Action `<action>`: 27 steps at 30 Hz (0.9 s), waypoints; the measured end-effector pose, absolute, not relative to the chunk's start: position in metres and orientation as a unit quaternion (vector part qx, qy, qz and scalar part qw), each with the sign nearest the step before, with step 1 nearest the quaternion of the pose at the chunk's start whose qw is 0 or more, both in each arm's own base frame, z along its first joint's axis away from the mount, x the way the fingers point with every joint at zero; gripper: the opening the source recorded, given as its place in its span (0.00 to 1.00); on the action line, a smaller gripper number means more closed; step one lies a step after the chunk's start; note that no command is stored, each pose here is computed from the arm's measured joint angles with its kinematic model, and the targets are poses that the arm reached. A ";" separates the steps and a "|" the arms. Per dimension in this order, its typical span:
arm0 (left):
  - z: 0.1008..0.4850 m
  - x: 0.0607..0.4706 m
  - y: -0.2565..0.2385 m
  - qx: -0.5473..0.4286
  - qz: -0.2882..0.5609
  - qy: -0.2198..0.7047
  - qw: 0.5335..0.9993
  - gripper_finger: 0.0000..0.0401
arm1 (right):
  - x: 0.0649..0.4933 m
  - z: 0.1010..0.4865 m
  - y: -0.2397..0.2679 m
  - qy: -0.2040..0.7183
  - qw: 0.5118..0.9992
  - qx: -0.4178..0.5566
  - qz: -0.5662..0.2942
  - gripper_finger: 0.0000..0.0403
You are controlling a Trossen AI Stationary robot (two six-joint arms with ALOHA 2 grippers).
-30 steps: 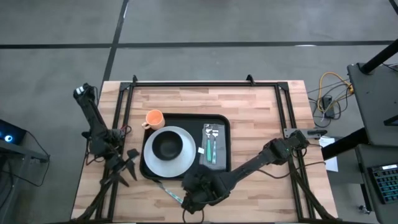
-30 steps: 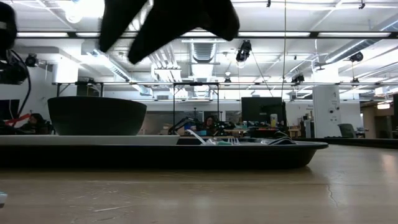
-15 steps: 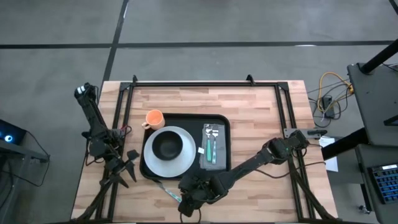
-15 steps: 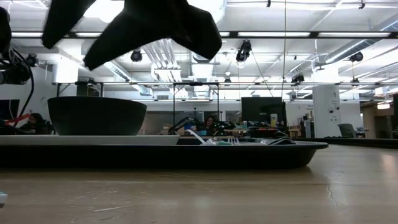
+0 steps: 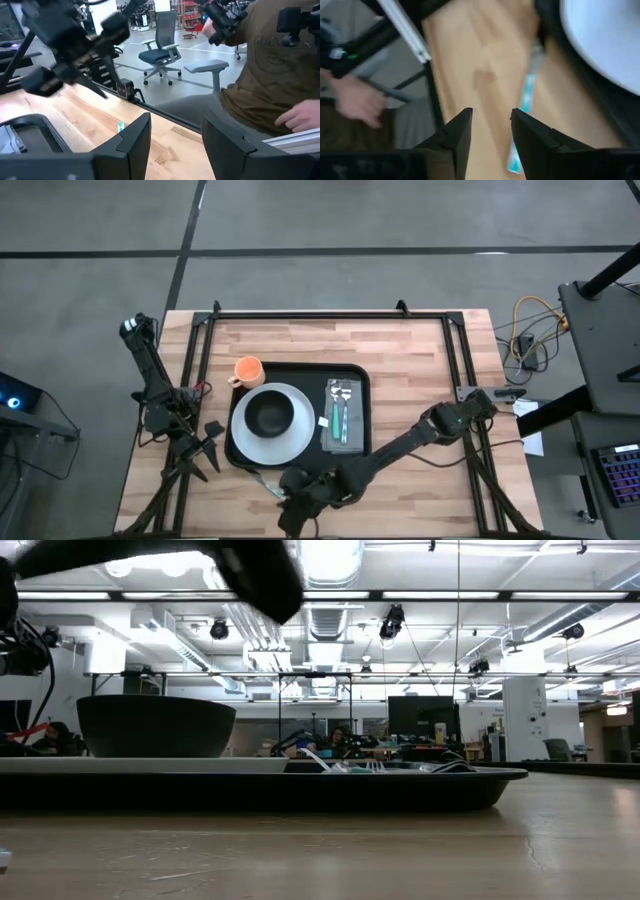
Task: Set up tray
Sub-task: Put the green knife on the gray napkin to the right of the green spoon
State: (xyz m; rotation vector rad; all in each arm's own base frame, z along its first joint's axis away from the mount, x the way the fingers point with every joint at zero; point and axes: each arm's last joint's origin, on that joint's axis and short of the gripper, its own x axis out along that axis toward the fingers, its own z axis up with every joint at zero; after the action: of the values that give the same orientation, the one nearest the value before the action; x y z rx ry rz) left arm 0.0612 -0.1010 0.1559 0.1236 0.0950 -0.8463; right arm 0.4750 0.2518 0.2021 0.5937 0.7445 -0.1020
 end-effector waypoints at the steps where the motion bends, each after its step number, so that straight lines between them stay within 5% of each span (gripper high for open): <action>1: 0.156 0.061 -0.101 0.060 -0.410 0.046 0.909 0.39 | 0.478 0.196 0.254 0.360 0.886 0.289 -0.038 0.34; 7: 0.156 0.061 -0.101 0.060 -0.411 0.046 0.909 0.39 | 0.497 0.155 0.257 0.406 0.853 0.329 -0.002 0.50; 12: 0.156 0.061 -0.101 0.060 -0.411 0.046 0.909 0.39 | 0.506 0.174 0.259 0.371 0.877 0.306 0.014 0.60; 27: 0.155 0.061 -0.101 0.062 -0.410 0.049 0.909 0.39 | 0.494 0.132 0.258 0.478 0.854 0.205 -0.035 0.58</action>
State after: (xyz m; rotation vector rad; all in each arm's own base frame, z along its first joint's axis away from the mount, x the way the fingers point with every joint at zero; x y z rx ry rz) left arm 0.0614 -0.1012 0.1552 0.1284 0.1020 -0.8454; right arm 0.4941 0.2583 0.1316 0.4306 1.0050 -0.0747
